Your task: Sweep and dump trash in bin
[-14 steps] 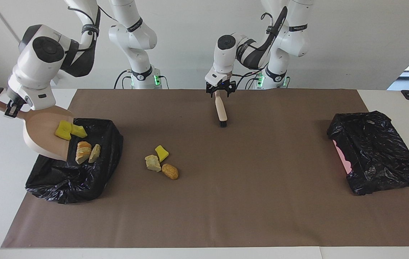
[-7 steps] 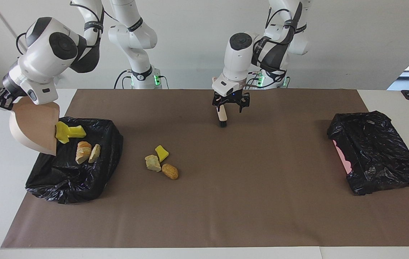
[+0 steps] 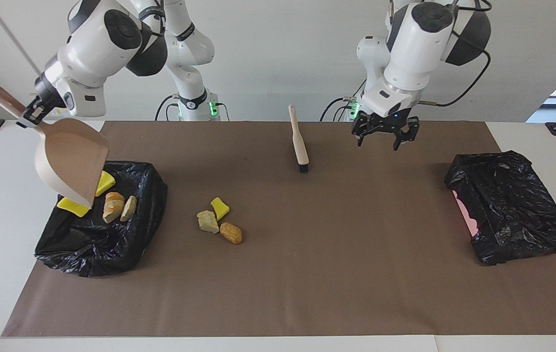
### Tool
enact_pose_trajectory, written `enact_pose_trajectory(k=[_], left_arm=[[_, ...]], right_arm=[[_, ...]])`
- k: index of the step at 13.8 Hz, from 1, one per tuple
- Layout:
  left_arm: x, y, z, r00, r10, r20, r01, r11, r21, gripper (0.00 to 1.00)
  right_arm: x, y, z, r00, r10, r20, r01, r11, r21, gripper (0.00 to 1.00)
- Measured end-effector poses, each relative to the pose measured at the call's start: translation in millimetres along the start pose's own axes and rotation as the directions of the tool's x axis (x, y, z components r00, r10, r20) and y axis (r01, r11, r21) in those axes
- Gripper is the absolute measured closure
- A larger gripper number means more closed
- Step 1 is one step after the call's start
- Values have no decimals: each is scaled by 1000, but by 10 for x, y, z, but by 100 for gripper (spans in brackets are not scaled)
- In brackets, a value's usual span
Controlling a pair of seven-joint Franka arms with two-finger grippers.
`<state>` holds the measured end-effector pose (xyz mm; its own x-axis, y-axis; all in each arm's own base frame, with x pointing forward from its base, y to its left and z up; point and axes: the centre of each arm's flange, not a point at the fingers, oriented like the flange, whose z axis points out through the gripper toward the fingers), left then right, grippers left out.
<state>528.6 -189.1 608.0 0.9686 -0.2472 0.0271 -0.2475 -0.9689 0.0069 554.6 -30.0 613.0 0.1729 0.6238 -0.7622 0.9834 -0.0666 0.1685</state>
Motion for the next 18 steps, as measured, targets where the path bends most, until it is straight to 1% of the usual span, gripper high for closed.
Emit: enact_pose_trajectory(k=[1,2,3,4,5,6,7,8,10,12,13,14,15,16,17,18], left_arm=[[-77,-227,-177,1000,10,-14,-10,1000,1,0],[-184,-427,-323,1000,17,-15,-17,1000,3,0],[-296,-578,-438,1000,19,-9,-19,1000,4,0],[-392,-680,-530,1000,14,-4,-14,1000,5,0],[-455,-755,-593,1000,4,-4,-4,1000,5,0],[-480,-816,-622,1000,-6,-6,6,1000,5,0],[-479,-859,-635,1000,-14,-8,14,1000,4,0],[-475,-918,-647,1000,-25,-8,25,1000,4,0],[-453,-1067,-669,999,-51,-3,51,999,4,0],[-404,-1146,-697,998,-63,-2,63,998,4,0],[-385,-1151,-710,998,-61,-3,61,998,4,0],[-376,-1149,-728,999,-53,-7,53,999,4,0],[-376,-1150,-749,999,-45,-11,45,999,5,0],[-377,-1154,-761,999,-42,-14,42,999,5,0],[-378,-1158,-766,999,-41,-15,41,999,5,0],[-378,-1161,-766,999,-41,-15,42,999,5,0]], right_arm=[[167,-37,-121,994,80,-68,-79,997,15,67],[306,-71,-205,975,169,-141,-164,985,50,67],[412,-102,-254,945,255,-203,-239,966,101,67],[497,-124,-286,910,331,-250,-299,941,158,67],[587,-141,-345,864,413,-288,-361,907,217,67],[702,-152,-470,800,510,-316,-433,855,284,67],[870,-166,-640,733,597,-326,-493,797,350,67],[1119,-191,-835,662,679,-316,-543,726,422,67],[1764,-242,-1225,532,806,-261,-608,578,544,67],[2498,-253,-1496,381,908,-172,-634,392,667,67],[2824,-239,-1560,304,946,-114,-629,289,722,67],[3113,-215,-1579,243,968,-63,-618,205,759,67],[3362,-188,-1579,197,980,-26,-608,142,781,67],[3587,-178,-1595,159,987,8,-598,90,796,67],[3801,-188,-1628,133,991,36,-591,49,805,67],[4033,-224,-1687,115,992,53,-583,25,812,67]])
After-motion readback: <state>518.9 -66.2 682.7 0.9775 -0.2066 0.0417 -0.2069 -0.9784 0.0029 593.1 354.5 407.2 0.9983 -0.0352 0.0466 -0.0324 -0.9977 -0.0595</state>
